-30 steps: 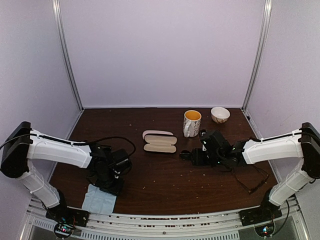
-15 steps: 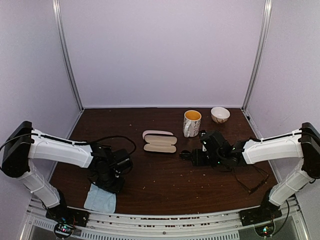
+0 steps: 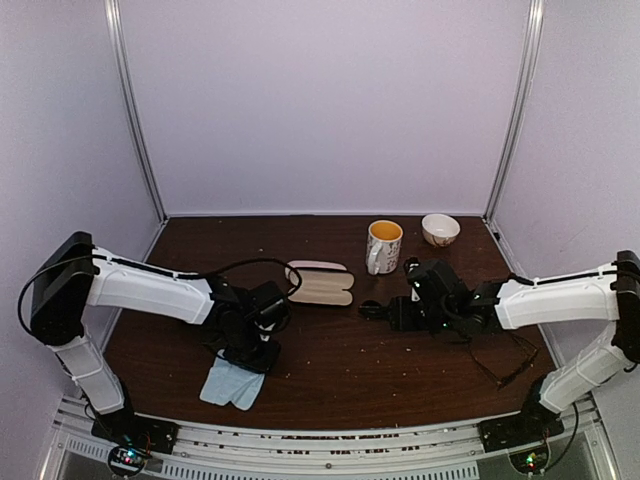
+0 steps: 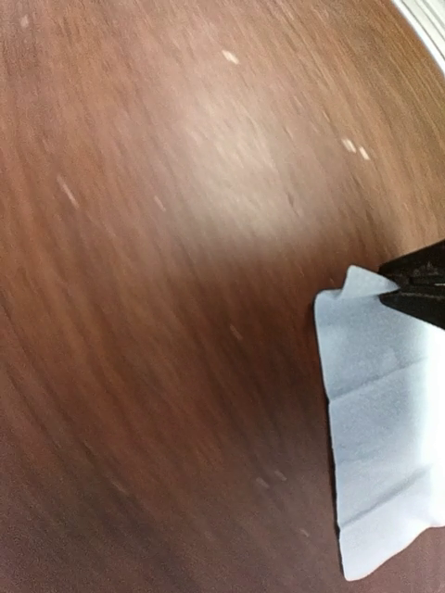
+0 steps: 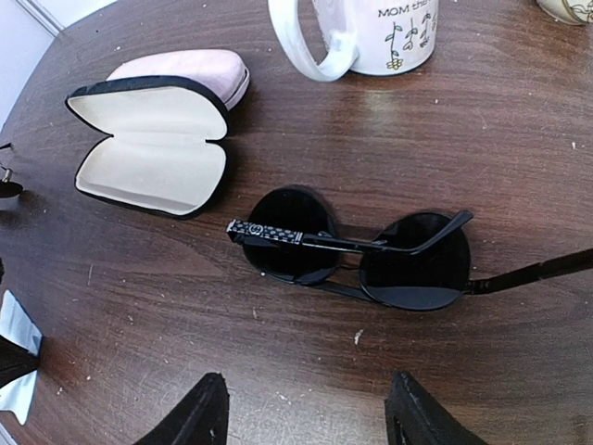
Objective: Organize the sunglasses
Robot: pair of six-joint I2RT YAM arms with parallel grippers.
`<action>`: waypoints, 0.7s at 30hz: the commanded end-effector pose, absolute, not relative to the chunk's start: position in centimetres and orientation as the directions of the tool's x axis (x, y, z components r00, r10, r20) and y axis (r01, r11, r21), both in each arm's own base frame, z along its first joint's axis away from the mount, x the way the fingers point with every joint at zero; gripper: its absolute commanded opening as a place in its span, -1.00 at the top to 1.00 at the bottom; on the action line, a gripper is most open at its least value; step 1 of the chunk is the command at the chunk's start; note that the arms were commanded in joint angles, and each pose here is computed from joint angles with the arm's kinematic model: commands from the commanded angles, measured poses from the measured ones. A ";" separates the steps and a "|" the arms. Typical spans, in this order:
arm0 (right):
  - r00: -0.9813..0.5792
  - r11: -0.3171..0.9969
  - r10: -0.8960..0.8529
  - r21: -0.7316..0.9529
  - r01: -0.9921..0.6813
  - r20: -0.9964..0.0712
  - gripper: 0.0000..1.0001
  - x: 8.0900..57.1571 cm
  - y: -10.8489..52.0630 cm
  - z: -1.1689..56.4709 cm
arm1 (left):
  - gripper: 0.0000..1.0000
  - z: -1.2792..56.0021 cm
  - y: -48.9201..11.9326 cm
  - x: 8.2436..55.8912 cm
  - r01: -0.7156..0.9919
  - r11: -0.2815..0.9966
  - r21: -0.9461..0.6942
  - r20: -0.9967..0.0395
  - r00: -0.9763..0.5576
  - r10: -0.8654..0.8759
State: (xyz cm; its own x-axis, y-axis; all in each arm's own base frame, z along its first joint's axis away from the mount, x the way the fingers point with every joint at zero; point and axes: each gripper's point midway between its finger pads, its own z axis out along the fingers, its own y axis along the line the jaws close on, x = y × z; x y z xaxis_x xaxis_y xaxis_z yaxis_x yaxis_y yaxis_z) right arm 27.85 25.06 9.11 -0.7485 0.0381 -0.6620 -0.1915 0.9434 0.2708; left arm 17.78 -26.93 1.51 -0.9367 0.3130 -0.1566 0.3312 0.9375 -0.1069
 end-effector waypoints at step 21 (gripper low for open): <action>-0.700 0.913 -0.111 0.205 -0.352 -0.705 -0.18 26.8 25.0 10.9 | 0.83 4.5 -36.2 27.6 0.323 0.861 -0.394 -0.251 -0.938 0.238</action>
